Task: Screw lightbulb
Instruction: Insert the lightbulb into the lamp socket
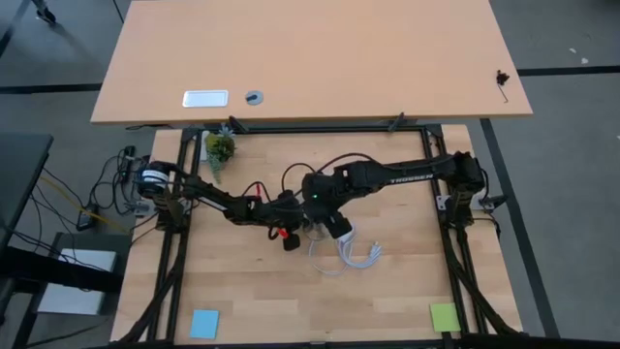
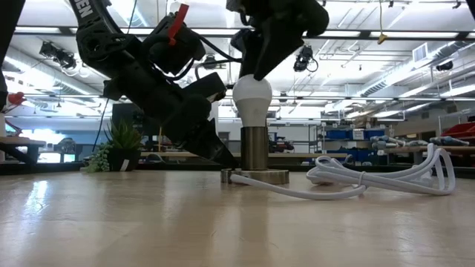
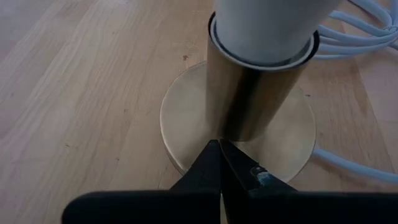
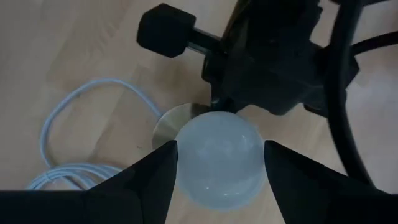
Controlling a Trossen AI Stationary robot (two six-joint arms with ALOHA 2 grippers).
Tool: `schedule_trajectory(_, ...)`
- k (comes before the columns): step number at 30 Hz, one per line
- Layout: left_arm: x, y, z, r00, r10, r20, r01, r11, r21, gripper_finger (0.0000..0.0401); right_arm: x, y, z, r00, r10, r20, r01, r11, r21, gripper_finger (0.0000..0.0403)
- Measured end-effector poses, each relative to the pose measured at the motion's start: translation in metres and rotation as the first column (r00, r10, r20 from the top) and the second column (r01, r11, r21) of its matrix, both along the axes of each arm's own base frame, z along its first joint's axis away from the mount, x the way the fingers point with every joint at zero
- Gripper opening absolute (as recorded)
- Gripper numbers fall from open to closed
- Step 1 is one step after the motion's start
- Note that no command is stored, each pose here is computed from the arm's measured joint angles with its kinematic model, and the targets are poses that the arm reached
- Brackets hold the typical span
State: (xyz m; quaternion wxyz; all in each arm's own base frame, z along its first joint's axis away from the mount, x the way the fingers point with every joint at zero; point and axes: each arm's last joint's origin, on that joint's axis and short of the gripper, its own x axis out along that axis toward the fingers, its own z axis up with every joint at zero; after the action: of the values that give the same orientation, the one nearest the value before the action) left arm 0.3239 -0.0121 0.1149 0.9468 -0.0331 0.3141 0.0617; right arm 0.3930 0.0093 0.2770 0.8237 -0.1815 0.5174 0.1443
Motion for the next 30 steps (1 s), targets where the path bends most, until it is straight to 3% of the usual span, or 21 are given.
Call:
schedule_trajectory(4,0.000,0.000,0.000,1.000,-0.001,-0.001,0.001,1.000,-0.001,0.0000,-0.002,-0.001,-0.003,0.998,-0.059,-0.015,0.060,0.997,0.057,0.0235)
schedule_trajectory(7,0.000,0.000,0.000,1.000,-0.001,-0.001,0.001,1.000,-0.002,0.0000,-0.001,0.000,-0.003,0.977,-0.211,-0.036,0.214,0.968,0.127,0.0229)
schedule_trajectory(9,0.000,0.000,0.000,1.000,-0.001,-0.001,0.001,1.000,-0.002,0.0000,-0.001,0.002,-0.003,0.923,-0.378,-0.074,0.385,0.901,0.200,0.0229)
schedule_trajectory(11,0.000,-0.001,0.000,1.000,0.000,-0.001,0.000,1.000,-0.001,0.0000,-0.002,0.003,-0.004,0.839,-0.527,-0.136,0.543,0.799,0.258,0.0229)
schedule_trajectory(13,0.000,-0.001,0.000,1.000,0.000,-0.001,0.000,1.000,-0.001,0.0000,-0.002,0.005,-0.004,0.784,-0.598,-0.167,0.619,0.732,0.285,0.0229)
schedule_trajectory(14,0.000,-0.001,0.000,1.000,0.001,-0.001,-0.001,1.000,-0.001,0.0000,-0.001,0.007,-0.004,0.774,-0.612,-0.162,0.630,0.720,0.290,0.0229)
schedule_trajectory(16,0.000,-0.001,0.000,1.000,0.001,-0.002,-0.001,1.000,-0.001,0.0000,0.001,0.011,-0.004,0.783,-0.610,-0.118,0.616,0.737,0.280,0.0229)
schedule_trajectory(20,0.000,0.000,0.000,1.000,0.006,-0.002,-0.006,1.000,0.002,0.0000,0.000,0.013,0.007,0.847,-0.531,-0.030,0.526,0.827,0.200,0.0232)
schedule_trajectory(25,0.000,0.000,0.000,1.000,0.011,-0.003,-0.011,1.000,0.005,0.0000,-0.007,0.012,0.031,0.964,-0.255,0.080,0.250,0.966,0.066,0.0239)
schedule_trajectory(28,0.000,0.000,0.000,1.000,0.011,-0.003,-0.011,1.000,0.005,0.0000,-0.009,0.011,0.026,0.994,-0.102,0.047,0.103,0.994,-0.031,0.0238)
schedule_trajectory(30,0.000,0.000,0.000,1.000,0.009,-0.003,-0.009,1.000,0.004,0.0000,-0.008,0.009,0.023,0.998,-0.053,0.038,0.055,0.998,-0.044,0.0236)
